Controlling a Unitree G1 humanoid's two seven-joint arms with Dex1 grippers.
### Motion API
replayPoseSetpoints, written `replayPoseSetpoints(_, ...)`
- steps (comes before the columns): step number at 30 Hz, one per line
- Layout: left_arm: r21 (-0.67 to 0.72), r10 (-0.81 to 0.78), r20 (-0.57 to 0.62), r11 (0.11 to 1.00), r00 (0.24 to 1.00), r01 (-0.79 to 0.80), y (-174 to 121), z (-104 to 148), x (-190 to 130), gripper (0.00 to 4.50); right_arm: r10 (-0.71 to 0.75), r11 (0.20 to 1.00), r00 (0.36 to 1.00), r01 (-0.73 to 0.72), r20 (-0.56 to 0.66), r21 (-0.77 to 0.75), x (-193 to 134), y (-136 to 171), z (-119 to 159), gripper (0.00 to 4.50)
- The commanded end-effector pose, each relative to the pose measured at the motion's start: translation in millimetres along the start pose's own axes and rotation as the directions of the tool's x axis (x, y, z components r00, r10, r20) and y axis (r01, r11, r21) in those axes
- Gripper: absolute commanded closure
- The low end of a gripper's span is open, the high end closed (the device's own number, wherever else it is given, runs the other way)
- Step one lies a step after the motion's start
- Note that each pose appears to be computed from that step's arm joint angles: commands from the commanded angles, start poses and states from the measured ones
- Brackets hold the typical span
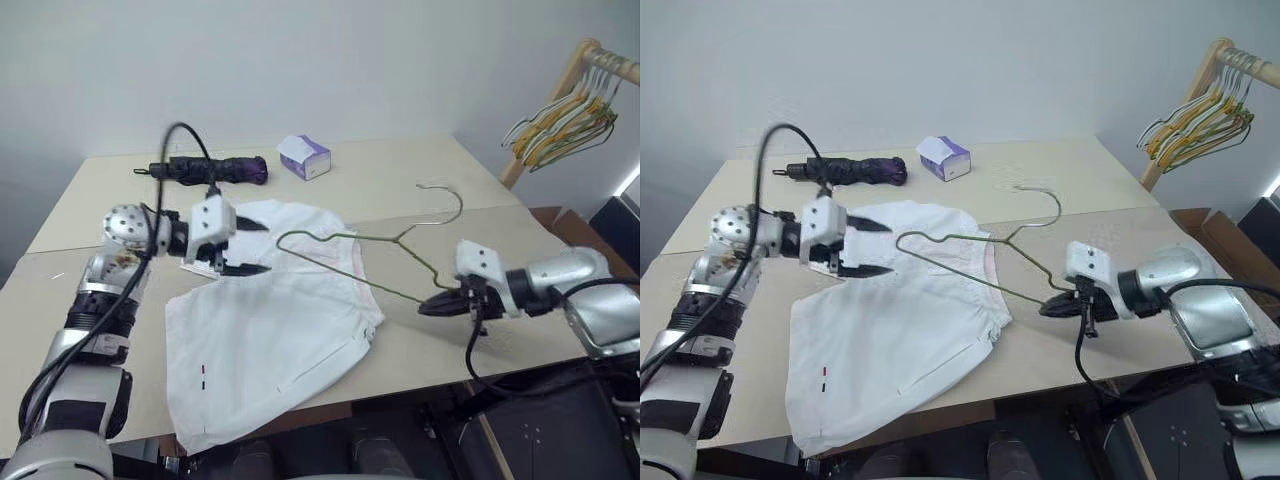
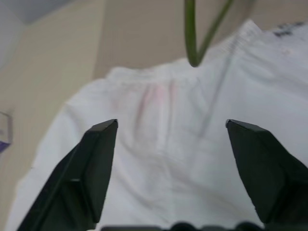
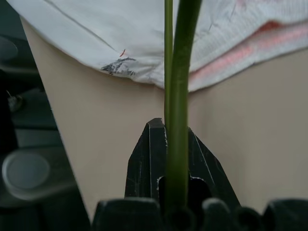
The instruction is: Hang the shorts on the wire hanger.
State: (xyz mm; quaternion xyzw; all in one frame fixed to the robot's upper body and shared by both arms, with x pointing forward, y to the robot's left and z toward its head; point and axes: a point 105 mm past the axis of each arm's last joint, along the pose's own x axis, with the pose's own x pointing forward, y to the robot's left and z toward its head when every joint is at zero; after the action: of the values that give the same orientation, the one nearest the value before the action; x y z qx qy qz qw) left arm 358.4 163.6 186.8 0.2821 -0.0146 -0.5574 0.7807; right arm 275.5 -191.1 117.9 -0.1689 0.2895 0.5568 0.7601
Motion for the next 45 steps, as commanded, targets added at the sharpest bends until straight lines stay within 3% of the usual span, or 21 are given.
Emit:
replayPoseSetpoints(1, -0.031, 0.133, 0.19, 0.991, 0.973, -0.129, 6.8, 32.2, -2.5, 0.04, -0.05, 0.96, 0.998, 0.037, 0.04, 0.278, -11.0, -3.1, -8.0, 4.5)
replayPoseSetpoints(4, -0.086, 0.103, 0.244, 0.993, 0.964, -0.084, -11.7, 38.3, -5.7, 0.04, -0.044, 0.819, 0.998, 0.018, 0.033, 0.574, -6.7, -4.8, -25.8, 4.5)
replayPoseSetpoints(6, -0.09, 0.067, 0.24, 0.995, 0.968, -0.046, -26.8, 37.2, -7.0, 0.04, -0.051, 0.73, 0.998, 0.021, 0.024, 0.683, -3.1, -9.1, -36.7, 4.5)
replayPoseSetpoints(11, -0.113, 0.056, 0.236, 0.993, 0.97, -0.03, -45.7, 37.1, -11.0, 0.04, -0.044, 0.619, 0.999, 0.009, 0.024, 0.785, 4.3, -13.7, -49.7, 4.5)
replayPoseSetpoints(25, -0.108, 0.038, 0.205, 0.994, 0.978, -0.016, -53.2, 33.1, -17.6, 0.04, -0.002, 0.625, 0.996, -0.066, 0.086, 0.778, 11.8, -20.2, -40.2, 4.5)
replayPoseSetpoints(30, -0.103, 0.031, 0.203, 0.995, 0.979, -0.01, -54.1, 32.8, -17.4, 0.04, 0.057, 0.637, 0.996, -0.086, 0.064, 0.766, 17.3, -15.3, -40.9, 4.5)
replayPoseSetpoints(39, -0.078, 0.022, 0.188, 0.997, 0.982, -0.008, -54.4, 34.4, -19.7, 0.04, 0.101, 0.632, 0.991, -0.13, 0.084, 0.764, 36.3, -33.3, -29.9, 4.5)
replayPoseSetpoints(45, -0.061, 0.032, 0.178, 0.998, 0.984, -0.021, -53.9, 36.1, -21.6, 0.04, 0.183, 0.628, 0.983, -0.133, 0.02, 0.767, 42.9, -35.4, -35.2, 4.5)
